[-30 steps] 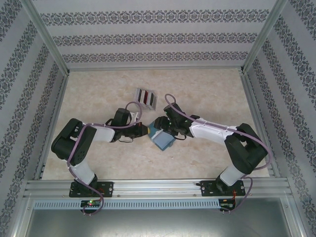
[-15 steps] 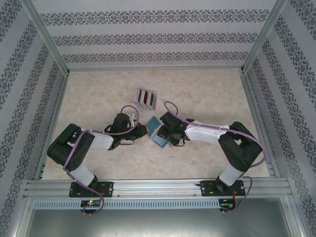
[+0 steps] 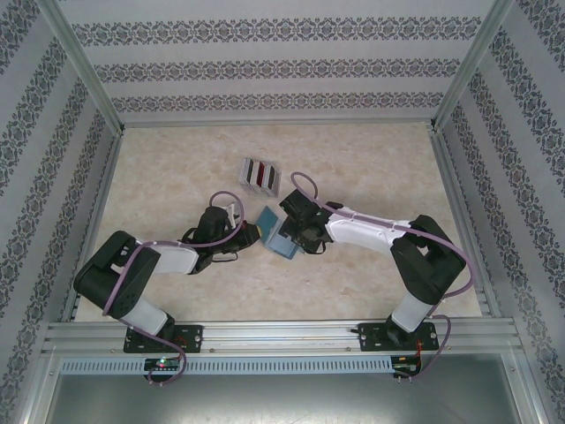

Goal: Put the credit cards into the card holder
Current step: Open the card holder at the bottom-center of the table, then flip over the card slot in the card holder.

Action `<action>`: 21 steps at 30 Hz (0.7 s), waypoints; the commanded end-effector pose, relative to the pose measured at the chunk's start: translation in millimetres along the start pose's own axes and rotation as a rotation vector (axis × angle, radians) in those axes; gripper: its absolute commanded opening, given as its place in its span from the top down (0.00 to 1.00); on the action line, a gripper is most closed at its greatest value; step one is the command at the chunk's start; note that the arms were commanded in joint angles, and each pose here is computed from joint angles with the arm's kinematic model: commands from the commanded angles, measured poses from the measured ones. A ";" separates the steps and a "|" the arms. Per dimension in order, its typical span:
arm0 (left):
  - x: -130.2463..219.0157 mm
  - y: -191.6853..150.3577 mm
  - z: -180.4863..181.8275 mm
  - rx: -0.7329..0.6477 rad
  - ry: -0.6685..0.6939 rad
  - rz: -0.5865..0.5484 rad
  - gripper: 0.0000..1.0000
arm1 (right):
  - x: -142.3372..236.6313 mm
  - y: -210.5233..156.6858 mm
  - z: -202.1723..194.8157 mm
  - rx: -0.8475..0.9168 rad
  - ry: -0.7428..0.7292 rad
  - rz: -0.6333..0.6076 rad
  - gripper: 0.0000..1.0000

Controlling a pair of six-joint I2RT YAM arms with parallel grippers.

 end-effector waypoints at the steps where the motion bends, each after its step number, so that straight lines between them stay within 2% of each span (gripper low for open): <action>1: 4.9 -1.2 0.4 -0.005 0.026 -0.023 1.00 | 5.8 0.9 9.2 -0.028 -0.021 0.004 0.36; 4: 7.5 1.9 -1.1 -0.001 0.023 -0.047 1.00 | 0.2 1.5 20.0 -0.026 -0.002 0.023 0.38; 11: -0.3 -1.3 2.6 0.033 0.013 -0.023 1.00 | -26.3 5.9 33.5 -0.019 0.025 0.102 0.44; 14: -4.8 -2.9 2.5 0.057 -0.010 -0.010 1.00 | -34.4 3.8 42.0 0.014 0.051 0.142 0.51; 18: -8.6 -4.5 3.8 0.071 -0.017 0.003 1.00 | -35.1 4.4 37.4 0.041 0.023 0.127 0.57; 21: -8.6 -3.5 3.4 0.071 -0.017 -0.002 1.00 | -38.1 4.5 30.6 0.044 0.000 0.136 0.57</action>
Point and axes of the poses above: each hand's point on the last joint's axis, 136 mm out from that joint toward the fingers, its own x axis back along the fingers, its own z axis along the line the jaws close on, y = z × x, the point moved 3 cm from there along x, back along the fingers, and after that the axes turned 7 degrees about x, right-handed, at the moved point
